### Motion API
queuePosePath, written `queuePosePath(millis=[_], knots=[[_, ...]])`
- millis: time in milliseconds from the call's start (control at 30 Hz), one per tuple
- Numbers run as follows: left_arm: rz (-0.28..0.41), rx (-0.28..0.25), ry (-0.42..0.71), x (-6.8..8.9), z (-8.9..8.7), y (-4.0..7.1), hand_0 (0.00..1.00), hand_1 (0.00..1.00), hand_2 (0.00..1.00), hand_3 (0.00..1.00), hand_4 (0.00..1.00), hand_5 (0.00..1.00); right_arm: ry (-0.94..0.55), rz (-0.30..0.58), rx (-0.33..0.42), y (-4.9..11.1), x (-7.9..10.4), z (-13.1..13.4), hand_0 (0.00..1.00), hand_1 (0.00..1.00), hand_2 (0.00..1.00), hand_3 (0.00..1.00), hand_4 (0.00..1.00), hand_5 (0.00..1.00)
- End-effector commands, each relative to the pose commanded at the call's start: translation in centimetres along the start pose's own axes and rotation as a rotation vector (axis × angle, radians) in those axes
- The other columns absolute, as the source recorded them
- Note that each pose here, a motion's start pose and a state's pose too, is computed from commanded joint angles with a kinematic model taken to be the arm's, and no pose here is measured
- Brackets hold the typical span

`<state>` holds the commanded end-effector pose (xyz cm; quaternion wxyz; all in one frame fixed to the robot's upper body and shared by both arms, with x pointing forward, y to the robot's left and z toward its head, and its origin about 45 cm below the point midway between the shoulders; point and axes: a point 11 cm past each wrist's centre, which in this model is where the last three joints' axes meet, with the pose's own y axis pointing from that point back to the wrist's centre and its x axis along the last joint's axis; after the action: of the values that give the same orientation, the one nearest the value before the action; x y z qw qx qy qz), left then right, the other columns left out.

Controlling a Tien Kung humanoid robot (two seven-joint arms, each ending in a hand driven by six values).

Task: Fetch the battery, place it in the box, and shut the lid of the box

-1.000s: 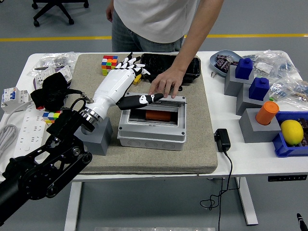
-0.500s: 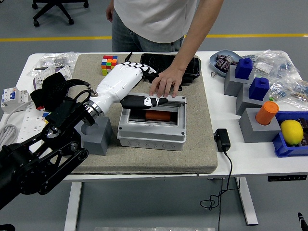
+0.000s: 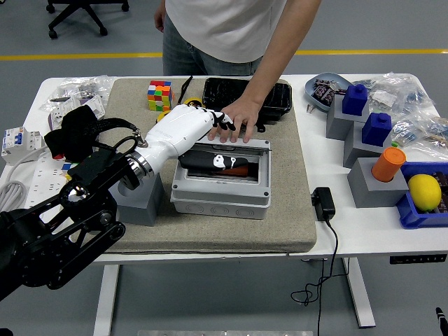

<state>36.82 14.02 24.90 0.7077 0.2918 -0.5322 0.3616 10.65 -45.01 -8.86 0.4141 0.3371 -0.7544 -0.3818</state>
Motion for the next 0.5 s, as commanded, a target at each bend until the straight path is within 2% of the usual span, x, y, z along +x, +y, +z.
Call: queuePosePath(millis=[300,500], knots=[[-0.063,0.003,0.011,-1.4,0.0,0.6,0.449,0.629,0.654,0.644,0.998,0.998,0.000,0.002,-0.001,0.0,0.1,0.1,0.809,0.511,0.575,0.934,0.998,0.998],[-0.120,-0.012,0.004,-2.9,0.3,1.4,0.455,0.629,0.654,0.646,0.998,0.998,-0.001,0.006,-0.006,0.0,0.2,0.2,0.810,0.511,0.575,0.934,0.998,0.998]])
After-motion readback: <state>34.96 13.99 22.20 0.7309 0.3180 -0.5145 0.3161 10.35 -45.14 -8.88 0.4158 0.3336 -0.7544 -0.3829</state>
